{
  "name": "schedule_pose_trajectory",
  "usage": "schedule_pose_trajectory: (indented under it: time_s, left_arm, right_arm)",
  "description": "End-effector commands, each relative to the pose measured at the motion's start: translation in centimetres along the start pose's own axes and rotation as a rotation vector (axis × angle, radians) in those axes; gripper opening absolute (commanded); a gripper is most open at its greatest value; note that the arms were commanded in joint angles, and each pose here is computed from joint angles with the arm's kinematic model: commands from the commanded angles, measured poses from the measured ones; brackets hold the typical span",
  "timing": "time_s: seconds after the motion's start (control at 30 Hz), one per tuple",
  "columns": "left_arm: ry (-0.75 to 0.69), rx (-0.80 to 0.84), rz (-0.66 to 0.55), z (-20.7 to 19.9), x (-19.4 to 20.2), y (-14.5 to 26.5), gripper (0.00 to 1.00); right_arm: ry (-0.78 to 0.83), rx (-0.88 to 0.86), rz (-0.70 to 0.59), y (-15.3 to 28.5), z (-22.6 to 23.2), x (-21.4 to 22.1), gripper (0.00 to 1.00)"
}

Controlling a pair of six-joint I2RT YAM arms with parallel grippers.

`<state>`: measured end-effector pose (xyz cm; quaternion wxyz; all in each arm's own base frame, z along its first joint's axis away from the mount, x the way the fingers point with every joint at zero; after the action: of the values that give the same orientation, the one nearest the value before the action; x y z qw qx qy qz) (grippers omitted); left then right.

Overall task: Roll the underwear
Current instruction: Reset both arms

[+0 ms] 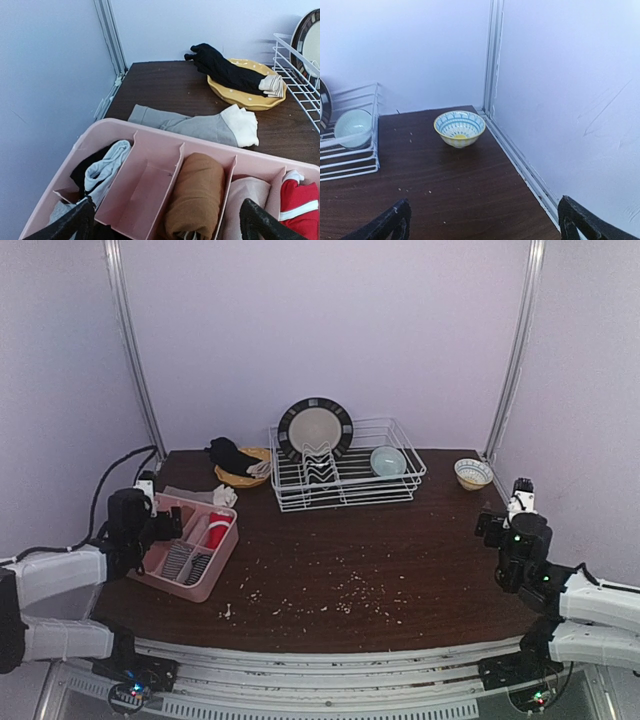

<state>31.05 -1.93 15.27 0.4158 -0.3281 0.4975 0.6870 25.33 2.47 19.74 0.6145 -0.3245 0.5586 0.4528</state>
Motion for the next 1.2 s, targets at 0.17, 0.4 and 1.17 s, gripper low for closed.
schedule_pose_trajectory:
  time_s: [0.17, 0.4, 1.17]
  left_arm:
    - [-0.007, -0.039, -0.241, -0.2, -1.3, -2.5, 0.98]
    - [-0.02, -0.059, -0.242, 1.0, -0.1, -4.9, 0.97]
    - [-0.002, -0.057, -0.175, 1.3, 0.1, -7.6, 0.98]
  right_arm:
    - [0.03, -0.15, 0.06, -3.9, -0.3, 4.9, 1.0]
    - [0.092, -0.2, -0.019, -7.1, 1.7, 6.4, 1.0]
    - [-0.07, -0.032, 0.154, -12.2, -1.9, 7.2, 1.0]
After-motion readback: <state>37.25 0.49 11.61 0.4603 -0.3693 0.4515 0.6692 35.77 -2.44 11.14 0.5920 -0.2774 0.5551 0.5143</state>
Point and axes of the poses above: each gripper's point midway between its finger pads, its own y axis back along the fingers, its own z axis along the line the jaws close on, x = y × z, the point moved 3 cm from there along y, back along the fingers, and after that the axes turned 13 degrees about -y, right-handed, at the moved point
